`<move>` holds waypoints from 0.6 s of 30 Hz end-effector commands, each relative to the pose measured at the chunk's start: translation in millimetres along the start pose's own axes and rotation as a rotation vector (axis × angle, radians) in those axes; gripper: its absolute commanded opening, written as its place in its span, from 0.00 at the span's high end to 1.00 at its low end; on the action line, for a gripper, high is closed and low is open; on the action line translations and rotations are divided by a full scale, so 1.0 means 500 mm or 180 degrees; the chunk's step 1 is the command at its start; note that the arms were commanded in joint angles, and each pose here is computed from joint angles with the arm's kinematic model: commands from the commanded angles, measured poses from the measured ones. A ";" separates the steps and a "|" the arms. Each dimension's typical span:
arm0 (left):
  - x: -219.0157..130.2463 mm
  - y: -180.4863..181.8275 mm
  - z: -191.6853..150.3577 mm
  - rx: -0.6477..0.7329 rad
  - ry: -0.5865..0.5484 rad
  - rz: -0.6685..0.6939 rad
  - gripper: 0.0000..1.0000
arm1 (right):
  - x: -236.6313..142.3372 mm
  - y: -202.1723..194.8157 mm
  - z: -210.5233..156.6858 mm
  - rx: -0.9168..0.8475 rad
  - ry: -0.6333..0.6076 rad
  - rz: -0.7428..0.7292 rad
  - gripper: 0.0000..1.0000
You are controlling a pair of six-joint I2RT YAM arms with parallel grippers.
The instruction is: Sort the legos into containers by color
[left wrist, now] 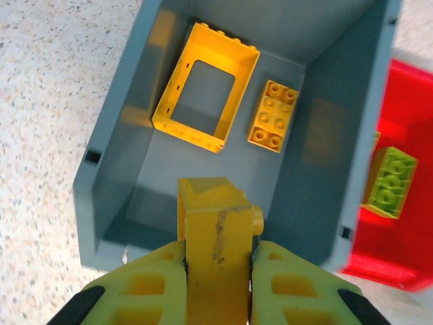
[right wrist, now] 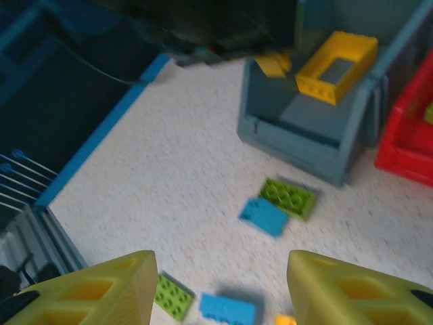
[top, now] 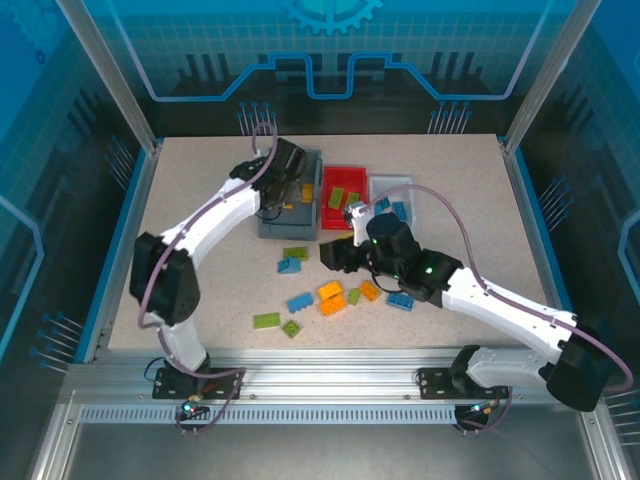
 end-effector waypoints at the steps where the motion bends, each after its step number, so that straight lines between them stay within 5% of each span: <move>1: 0.061 0.020 -0.005 0.0417 0.0252 0.0282 0.88 | -0.005 0.045 0.054 0.0053 -0.0246 0.0251 0.45; 12: 0.161 0.038 -0.020 0.0453 0.0510 0.0591 0.80 | -0.004 0.019 0.017 0.0140 -0.0108 0.0174 0.45; 18: 0.134 0.032 -0.015 0.0436 0.0491 0.0524 0.54 | -0.005 0.003 0.000 0.0122 -0.0036 0.0078 0.44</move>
Point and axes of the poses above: each hand's point on the last joint's axis, 136 mm out from that joint toward the fingers, its own x axis out along the fingers, its own y axis along the line the jaws close on, z = x × y, the point moved 3 cm from there along -x, back along the fingers, and after that the axes turned 5 degrees about x, right-handed, at the moved point
